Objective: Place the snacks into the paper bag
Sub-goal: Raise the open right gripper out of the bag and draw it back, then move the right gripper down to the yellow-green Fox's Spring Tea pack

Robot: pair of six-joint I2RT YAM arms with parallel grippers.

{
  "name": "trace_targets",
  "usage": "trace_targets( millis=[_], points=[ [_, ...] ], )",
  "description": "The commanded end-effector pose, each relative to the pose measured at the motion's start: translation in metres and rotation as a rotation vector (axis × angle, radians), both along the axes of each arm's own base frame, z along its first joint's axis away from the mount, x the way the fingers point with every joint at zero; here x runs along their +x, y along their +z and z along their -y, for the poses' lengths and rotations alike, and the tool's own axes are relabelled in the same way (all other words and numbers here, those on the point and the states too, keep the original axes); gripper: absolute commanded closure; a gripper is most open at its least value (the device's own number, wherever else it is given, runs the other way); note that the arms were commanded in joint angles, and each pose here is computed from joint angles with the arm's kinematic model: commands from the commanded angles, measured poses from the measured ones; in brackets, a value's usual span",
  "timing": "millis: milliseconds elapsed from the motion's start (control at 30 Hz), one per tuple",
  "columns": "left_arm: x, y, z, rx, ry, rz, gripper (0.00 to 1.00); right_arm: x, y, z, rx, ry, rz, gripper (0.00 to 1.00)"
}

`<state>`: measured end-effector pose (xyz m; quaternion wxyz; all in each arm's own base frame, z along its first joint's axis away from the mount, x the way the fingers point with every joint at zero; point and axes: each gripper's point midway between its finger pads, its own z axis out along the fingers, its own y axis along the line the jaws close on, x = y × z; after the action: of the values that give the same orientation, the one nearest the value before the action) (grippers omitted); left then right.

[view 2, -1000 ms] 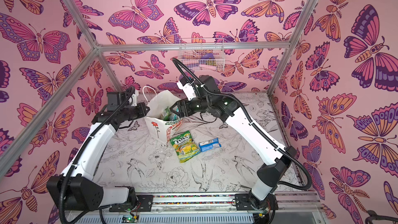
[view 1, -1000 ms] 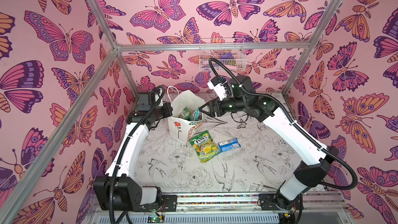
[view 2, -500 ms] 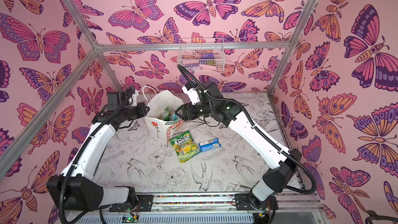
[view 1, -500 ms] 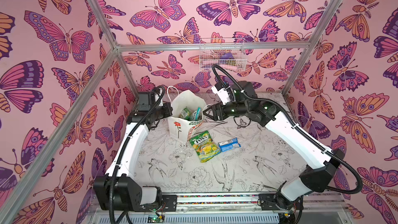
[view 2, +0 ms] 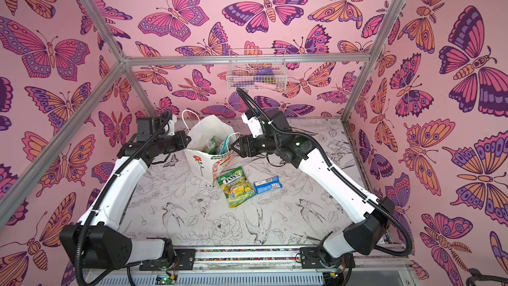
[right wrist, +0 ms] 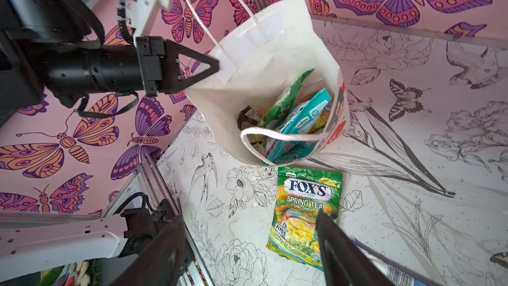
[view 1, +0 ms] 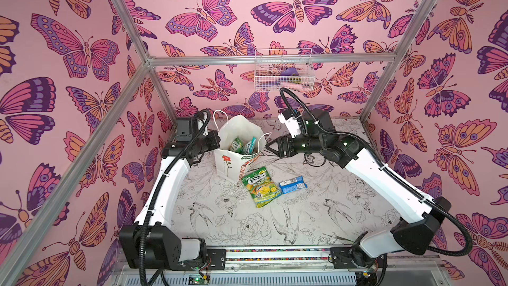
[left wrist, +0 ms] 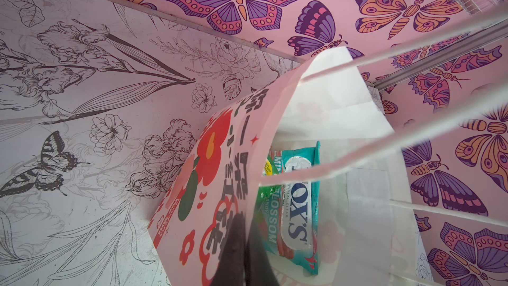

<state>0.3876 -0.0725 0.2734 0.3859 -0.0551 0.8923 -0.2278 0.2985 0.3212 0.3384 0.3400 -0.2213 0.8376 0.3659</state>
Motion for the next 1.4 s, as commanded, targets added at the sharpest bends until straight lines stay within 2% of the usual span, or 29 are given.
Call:
trace_targets(
  millis=[0,167,700,1100,1367],
  points=[
    [0.004,0.02,-0.002,-0.012,0.006,0.078,1.0,0.003,0.012,0.009,0.032,-0.028,0.029,0.25],
    [0.004,0.021,-0.002,-0.012,0.006,0.081,1.0,0.005,-0.003,0.015,0.027,-0.052,-0.004,0.21],
    [0.004,0.02,-0.002,-0.013,0.007,0.078,1.0,0.009,-0.069,0.041,0.031,-0.156,-0.152,0.21],
    [0.004,0.02,-0.002,-0.014,0.006,0.077,1.0,-0.021,-0.15,0.033,0.045,-0.099,-0.398,0.18],
    [0.004,0.019,-0.001,-0.014,0.005,0.076,1.0,-0.03,-0.189,0.036,0.098,-0.158,-0.509,0.18]
  ],
)
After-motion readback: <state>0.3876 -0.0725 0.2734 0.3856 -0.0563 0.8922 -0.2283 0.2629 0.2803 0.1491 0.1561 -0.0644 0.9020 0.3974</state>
